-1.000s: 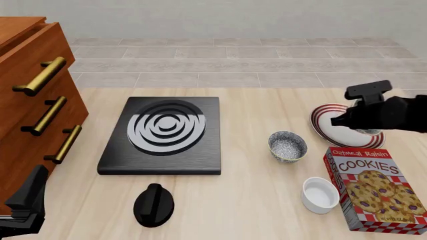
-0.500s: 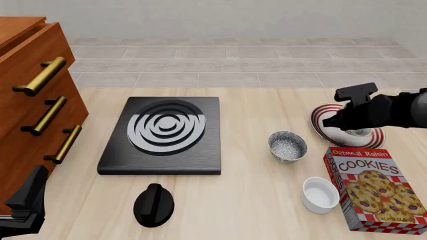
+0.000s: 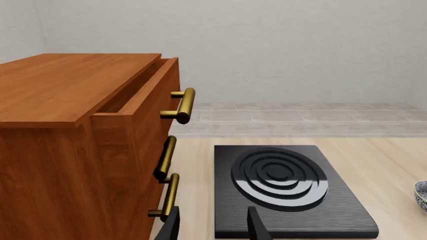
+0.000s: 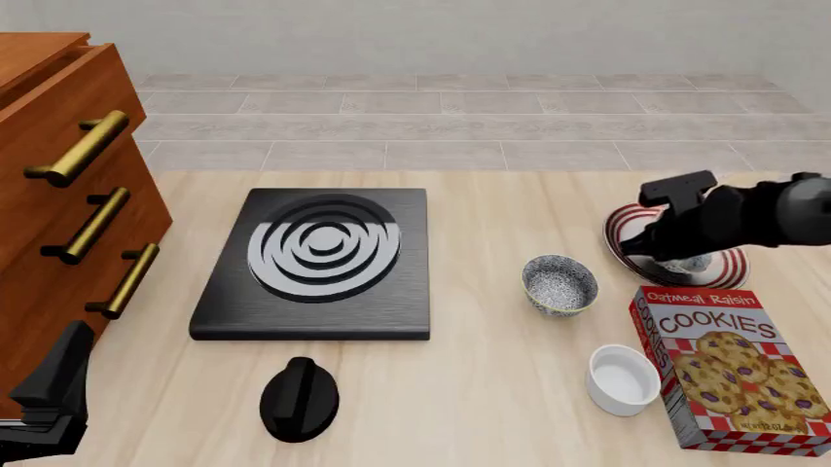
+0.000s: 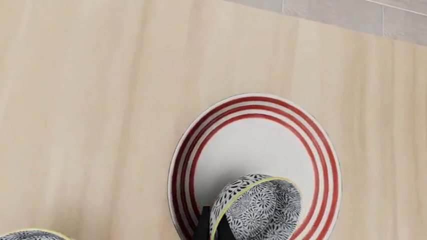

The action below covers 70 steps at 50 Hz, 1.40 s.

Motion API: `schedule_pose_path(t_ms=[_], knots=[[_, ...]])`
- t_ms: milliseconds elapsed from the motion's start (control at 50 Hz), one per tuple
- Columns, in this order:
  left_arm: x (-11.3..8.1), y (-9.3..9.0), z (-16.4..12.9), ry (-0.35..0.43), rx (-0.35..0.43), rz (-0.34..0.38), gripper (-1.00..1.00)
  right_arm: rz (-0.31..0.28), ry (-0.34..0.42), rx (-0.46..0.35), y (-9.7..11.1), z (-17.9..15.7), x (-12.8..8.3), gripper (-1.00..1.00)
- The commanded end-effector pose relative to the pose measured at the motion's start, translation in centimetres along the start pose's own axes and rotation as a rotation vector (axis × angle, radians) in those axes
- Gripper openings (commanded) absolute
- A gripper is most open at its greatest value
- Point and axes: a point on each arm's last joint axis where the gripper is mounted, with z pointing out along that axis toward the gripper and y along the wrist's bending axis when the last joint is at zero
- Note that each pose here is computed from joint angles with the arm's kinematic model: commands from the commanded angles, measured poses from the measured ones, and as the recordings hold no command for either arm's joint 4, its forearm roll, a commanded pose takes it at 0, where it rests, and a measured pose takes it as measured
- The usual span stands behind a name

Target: Pick the akita bowl from table center and place it on the plate.

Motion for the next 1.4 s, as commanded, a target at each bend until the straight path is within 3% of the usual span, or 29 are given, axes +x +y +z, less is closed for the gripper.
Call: schedule_pose_path(t_ms=[20, 220, 240, 520, 780, 880, 1200, 1400], knots=[[0.0, 0.0, 0.0, 0.000, 0.000, 0.000, 1.00, -0.009, 0.024, -0.012, 0.5, 0.6, 0.3, -1.00], [0.0, 0.0, 0.0, 0.000, 0.000, 0.000, 1.00, -0.009, 0.030, -0.011, 0.4, 0.8, 0.7, -1.00], [0.0, 0.0, 0.0, 0.000, 0.000, 0.000, 1.00, -0.008, 0.032, -0.010, 0.3, 0.8, 0.7, 1.00], [0.0, 0.0, 0.0, 0.000, 0.000, 0.000, 1.00, -0.007, 0.016, -0.003, 0.0, -0.1, 0.3, 1.00], [0.0, 0.0, 0.0, 0.000, 0.000, 0.000, 1.00, -0.067, -0.056, 0.002, 1.0, -3.1, -0.3, 1.00], [0.0, 0.0, 0.0, 0.000, 0.000, 0.000, 1.00, -0.124, -0.073, 0.016, 0.8, -3.8, 0.3, 1.00], [0.0, 0.0, 0.0, 0.000, 0.000, 0.000, 1.00, -0.173, -0.142, 0.034, 1.5, -9.0, 1.6, 1.00], [0.0, 0.0, 0.0, 0.000, 0.000, 0.000, 1.00, -0.206, -0.189, 0.056, 2.1, -12.4, 3.8, 1.00]])
